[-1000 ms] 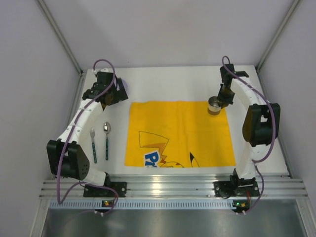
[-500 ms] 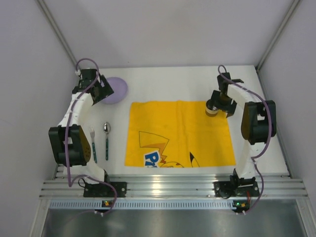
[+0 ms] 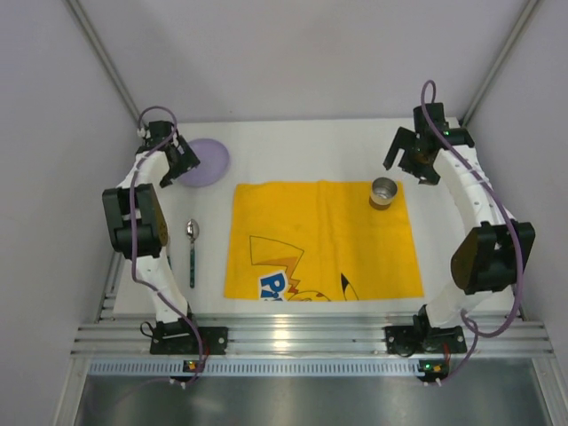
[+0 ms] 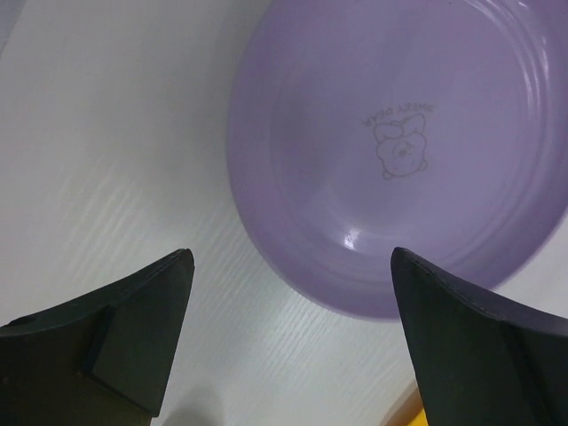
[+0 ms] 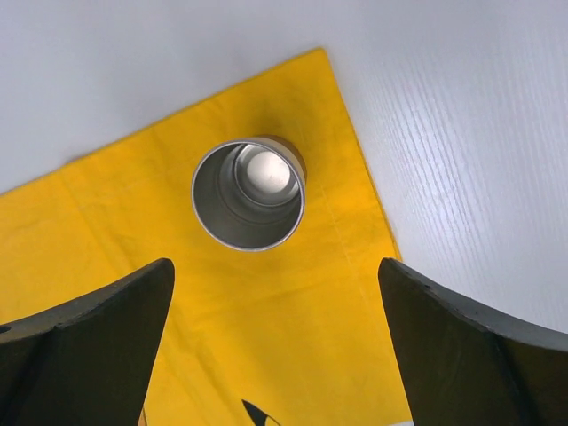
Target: Set the dinner table for one person
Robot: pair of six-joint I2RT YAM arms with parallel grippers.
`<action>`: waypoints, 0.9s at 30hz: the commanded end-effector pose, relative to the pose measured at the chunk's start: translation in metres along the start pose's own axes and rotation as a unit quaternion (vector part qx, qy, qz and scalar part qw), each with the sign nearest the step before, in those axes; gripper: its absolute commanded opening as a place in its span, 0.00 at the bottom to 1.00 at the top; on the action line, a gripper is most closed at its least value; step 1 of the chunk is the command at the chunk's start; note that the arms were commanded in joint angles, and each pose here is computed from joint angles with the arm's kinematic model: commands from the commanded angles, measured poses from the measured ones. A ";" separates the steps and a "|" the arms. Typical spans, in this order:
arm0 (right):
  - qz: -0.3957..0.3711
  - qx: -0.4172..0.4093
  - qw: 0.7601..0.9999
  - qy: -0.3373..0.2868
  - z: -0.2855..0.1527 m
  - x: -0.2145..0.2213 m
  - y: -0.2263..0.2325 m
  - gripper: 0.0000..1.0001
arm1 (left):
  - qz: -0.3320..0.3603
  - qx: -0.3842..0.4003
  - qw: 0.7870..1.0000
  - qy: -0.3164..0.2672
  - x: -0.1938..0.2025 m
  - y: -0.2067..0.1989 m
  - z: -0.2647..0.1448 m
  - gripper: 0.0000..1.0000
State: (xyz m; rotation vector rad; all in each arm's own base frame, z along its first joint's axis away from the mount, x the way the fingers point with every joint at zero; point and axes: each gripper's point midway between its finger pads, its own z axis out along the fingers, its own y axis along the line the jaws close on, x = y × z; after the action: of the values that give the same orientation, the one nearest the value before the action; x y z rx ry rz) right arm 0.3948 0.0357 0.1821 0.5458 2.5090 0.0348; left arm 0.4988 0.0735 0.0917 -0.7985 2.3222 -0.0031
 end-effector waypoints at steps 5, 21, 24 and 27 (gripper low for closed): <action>0.014 -0.005 1.000 -0.015 -0.045 0.001 -0.013 0.98 | -0.021 0.013 1.000 -0.017 -0.021 -0.011 0.037 0.94; 0.029 0.015 0.999 -0.009 -0.044 0.001 -0.027 0.98 | -0.016 0.069 0.997 0.025 -0.007 -0.031 0.062 0.00; 0.028 0.013 0.999 -0.014 -0.046 -0.004 -0.026 0.97 | -0.009 0.136 0.991 0.002 -0.026 -0.057 0.038 0.00; 0.026 0.008 0.999 -0.021 -0.048 -0.010 -0.023 0.98 | -0.007 0.205 0.979 -0.016 -0.043 -0.084 0.010 0.00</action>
State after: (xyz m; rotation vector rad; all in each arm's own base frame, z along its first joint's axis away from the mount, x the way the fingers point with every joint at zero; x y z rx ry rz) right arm 0.3580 0.0207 0.1985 0.6014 2.5353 0.0115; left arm 0.5605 0.0533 0.0563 -0.7644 2.3144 -0.2889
